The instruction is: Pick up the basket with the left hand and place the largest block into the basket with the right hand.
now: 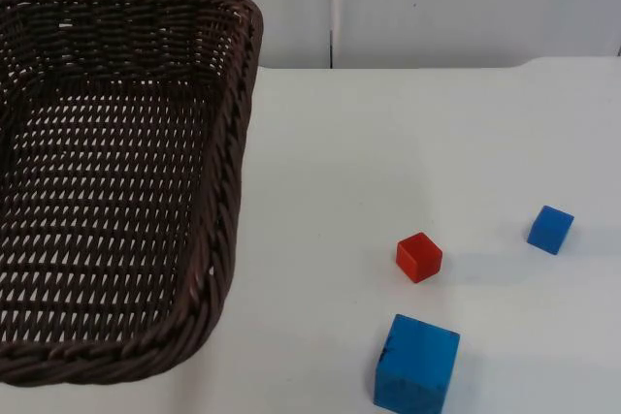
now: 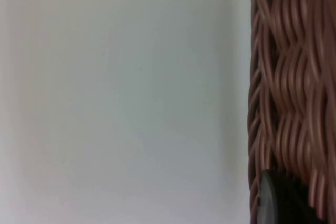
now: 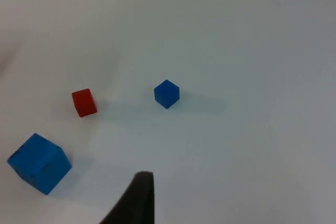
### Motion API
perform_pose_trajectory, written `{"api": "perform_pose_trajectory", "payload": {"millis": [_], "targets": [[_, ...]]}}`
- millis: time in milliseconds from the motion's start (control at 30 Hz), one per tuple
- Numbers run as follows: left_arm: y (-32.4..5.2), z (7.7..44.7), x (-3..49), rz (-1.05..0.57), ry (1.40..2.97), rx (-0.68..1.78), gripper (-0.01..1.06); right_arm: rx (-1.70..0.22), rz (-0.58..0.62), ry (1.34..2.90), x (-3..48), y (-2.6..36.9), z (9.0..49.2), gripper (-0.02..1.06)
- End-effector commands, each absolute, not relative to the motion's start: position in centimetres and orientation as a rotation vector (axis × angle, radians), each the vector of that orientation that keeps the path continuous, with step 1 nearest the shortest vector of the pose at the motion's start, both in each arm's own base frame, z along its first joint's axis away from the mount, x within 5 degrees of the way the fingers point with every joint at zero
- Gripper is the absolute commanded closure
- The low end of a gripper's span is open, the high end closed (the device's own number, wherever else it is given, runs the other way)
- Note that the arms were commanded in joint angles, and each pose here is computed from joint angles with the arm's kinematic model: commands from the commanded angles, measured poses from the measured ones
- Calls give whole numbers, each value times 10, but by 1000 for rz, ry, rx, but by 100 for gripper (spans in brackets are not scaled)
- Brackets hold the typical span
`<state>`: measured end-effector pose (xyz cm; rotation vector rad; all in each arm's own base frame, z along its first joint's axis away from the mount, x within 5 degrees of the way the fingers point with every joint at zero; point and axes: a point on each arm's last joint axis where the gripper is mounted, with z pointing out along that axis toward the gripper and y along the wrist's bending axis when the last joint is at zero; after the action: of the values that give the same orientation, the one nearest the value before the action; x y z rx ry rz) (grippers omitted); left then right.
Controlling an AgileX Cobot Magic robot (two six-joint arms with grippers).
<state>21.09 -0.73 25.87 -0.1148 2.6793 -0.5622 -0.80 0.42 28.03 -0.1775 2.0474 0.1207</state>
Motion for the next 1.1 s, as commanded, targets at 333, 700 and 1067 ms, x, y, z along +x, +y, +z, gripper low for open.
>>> {"api": "perform_pose_trajectory", "payload": {"millis": [333,700,1067], "targets": [[-8,262,210,-572,2647,-134,105,-244,291,2168,37,23,299,0],[-8,262,210,-574,2650,-132,105,-355,358,2265,97,37,330,0],[-8,262,210,-574,2650,-132,105,-414,451,2369,141,49,328,2]]}}
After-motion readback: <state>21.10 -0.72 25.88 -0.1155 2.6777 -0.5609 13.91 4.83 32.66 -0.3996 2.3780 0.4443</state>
